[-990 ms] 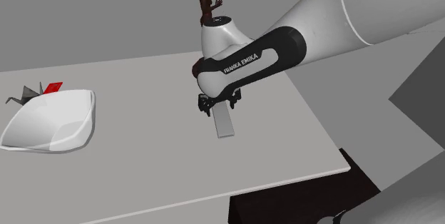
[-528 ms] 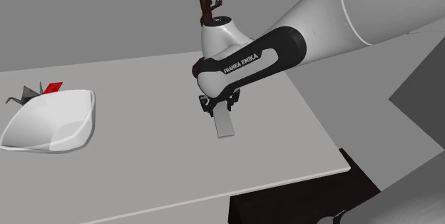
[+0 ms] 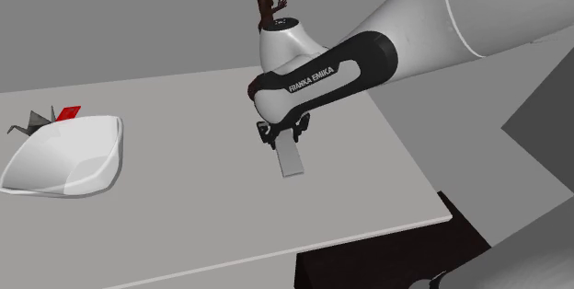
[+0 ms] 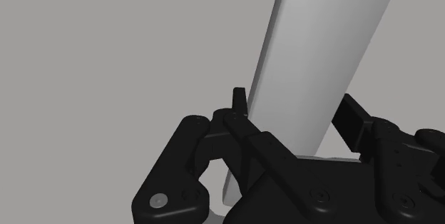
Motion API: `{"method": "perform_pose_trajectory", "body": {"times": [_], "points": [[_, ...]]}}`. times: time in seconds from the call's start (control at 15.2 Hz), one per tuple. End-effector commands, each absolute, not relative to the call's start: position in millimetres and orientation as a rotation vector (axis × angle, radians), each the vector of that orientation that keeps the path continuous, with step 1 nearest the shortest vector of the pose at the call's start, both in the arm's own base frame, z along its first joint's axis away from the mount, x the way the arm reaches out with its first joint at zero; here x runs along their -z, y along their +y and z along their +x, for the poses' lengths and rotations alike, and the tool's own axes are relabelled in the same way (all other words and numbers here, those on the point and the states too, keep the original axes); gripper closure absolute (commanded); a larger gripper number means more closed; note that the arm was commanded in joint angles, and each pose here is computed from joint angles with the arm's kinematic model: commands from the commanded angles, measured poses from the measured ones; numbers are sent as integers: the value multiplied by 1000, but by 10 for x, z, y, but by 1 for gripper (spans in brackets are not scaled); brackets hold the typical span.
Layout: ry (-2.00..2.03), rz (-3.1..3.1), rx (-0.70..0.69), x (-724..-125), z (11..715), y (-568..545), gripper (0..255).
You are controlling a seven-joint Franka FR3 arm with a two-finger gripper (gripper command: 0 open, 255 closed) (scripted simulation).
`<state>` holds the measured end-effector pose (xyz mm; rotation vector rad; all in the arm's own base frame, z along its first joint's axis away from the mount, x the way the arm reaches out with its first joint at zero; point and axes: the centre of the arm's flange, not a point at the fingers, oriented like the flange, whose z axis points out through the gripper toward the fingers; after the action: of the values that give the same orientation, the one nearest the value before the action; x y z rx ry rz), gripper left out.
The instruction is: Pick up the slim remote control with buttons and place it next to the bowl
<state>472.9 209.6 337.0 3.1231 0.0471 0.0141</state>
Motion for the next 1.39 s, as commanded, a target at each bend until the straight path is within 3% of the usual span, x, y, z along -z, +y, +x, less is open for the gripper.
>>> {"method": "perform_pose_trajectory", "body": {"times": [0.0, 1.32], "points": [[47, 3123, -14, -3464, 4734, 2099, 255], [47, 3123, -14, -4521, 4734, 2099, 255]]}}
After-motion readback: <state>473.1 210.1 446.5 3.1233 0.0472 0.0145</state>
